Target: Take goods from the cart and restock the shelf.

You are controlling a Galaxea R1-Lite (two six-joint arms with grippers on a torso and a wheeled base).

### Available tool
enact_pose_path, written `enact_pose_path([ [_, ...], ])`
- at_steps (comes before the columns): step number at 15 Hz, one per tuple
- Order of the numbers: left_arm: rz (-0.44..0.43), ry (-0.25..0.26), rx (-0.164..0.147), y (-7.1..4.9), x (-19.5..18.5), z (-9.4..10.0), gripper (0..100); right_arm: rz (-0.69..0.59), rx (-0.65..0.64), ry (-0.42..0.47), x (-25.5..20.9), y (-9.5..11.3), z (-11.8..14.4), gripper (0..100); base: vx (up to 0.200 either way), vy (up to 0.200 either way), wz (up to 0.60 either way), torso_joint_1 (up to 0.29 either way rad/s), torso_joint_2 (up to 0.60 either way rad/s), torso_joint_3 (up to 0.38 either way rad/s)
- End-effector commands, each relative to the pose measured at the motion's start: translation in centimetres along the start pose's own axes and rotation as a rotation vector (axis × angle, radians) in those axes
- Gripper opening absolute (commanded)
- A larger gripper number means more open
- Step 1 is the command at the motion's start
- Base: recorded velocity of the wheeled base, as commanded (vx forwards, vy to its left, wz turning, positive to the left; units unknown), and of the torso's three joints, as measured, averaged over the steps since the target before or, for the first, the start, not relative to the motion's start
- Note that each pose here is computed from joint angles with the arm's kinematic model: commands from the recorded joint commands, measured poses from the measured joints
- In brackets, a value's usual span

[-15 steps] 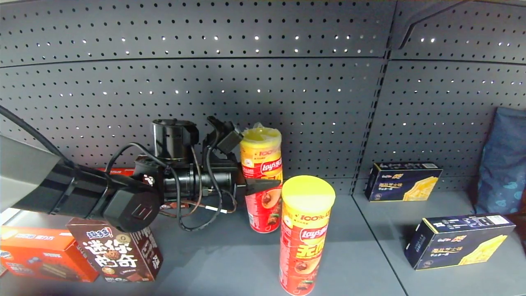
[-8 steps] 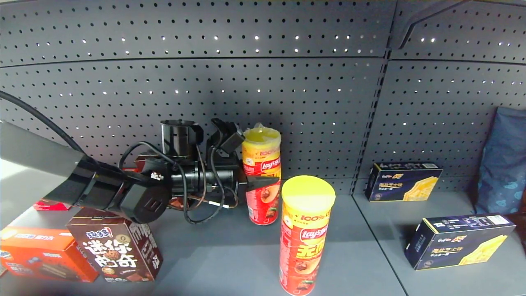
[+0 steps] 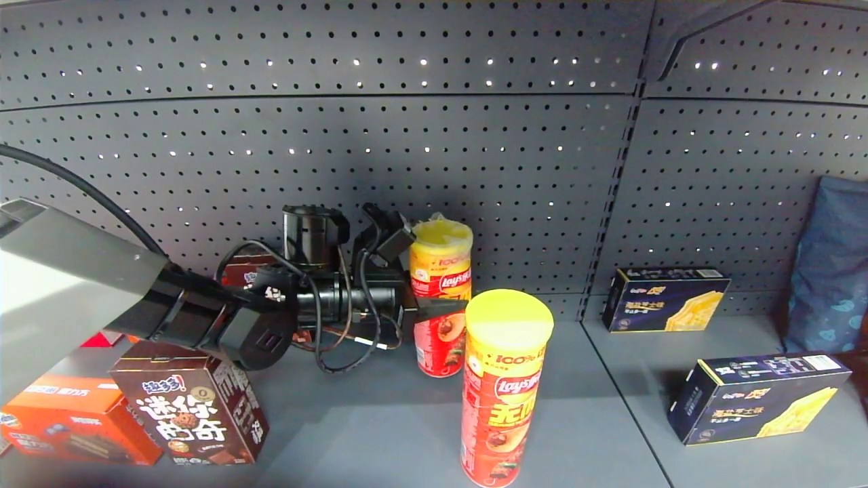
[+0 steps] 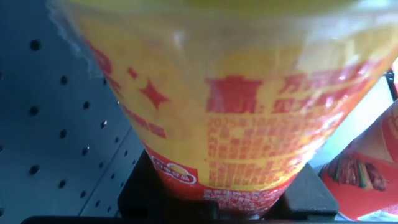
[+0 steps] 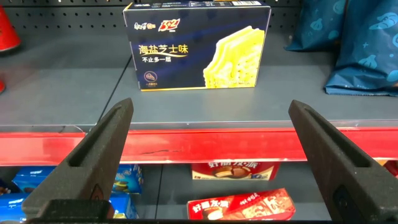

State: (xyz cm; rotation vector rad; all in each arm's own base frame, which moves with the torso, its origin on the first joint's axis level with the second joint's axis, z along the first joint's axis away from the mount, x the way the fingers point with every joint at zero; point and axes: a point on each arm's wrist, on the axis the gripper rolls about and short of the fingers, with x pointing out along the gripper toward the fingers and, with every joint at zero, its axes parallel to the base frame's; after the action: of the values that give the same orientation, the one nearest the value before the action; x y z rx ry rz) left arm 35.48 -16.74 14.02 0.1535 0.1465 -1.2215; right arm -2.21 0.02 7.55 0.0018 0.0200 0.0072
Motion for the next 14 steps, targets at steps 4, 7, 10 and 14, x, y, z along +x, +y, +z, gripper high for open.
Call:
enact_pose_path([
  [4, -0.015, -0.003, 0.005, 0.1, 1.1, -0.1, 0, 0.0, 0.0, 0.001, 0.0, 0.0, 0.0, 100, 0.0, 0.0, 0.0, 0.0, 0.0, 0.0],
  [7, -0.007, 0.01, 0.0, -0.2, 1.1, -0.5, 100, 0.0, 0.0, 0.001, 0.0, 0.0, 0.0, 100, 0.0, 0.0, 0.0, 0.0, 0.0, 0.0],
  [10, 0.003, 0.031, -0.014, -0.4, 0.6, -1.2, 100, 0.0, 0.0, 0.001, 0.0, 0.0, 0.0, 100, 0.0, 0.0, 0.0, 0.0, 0.0, 0.0],
  [14, 0.04, 0.034, -0.016, -1.8, -2.4, -0.3, 100, 0.0, 0.0, 0.001, 0.0, 0.0, 0.0, 100, 0.0, 0.0, 0.0, 0.0, 0.0, 0.0],
])
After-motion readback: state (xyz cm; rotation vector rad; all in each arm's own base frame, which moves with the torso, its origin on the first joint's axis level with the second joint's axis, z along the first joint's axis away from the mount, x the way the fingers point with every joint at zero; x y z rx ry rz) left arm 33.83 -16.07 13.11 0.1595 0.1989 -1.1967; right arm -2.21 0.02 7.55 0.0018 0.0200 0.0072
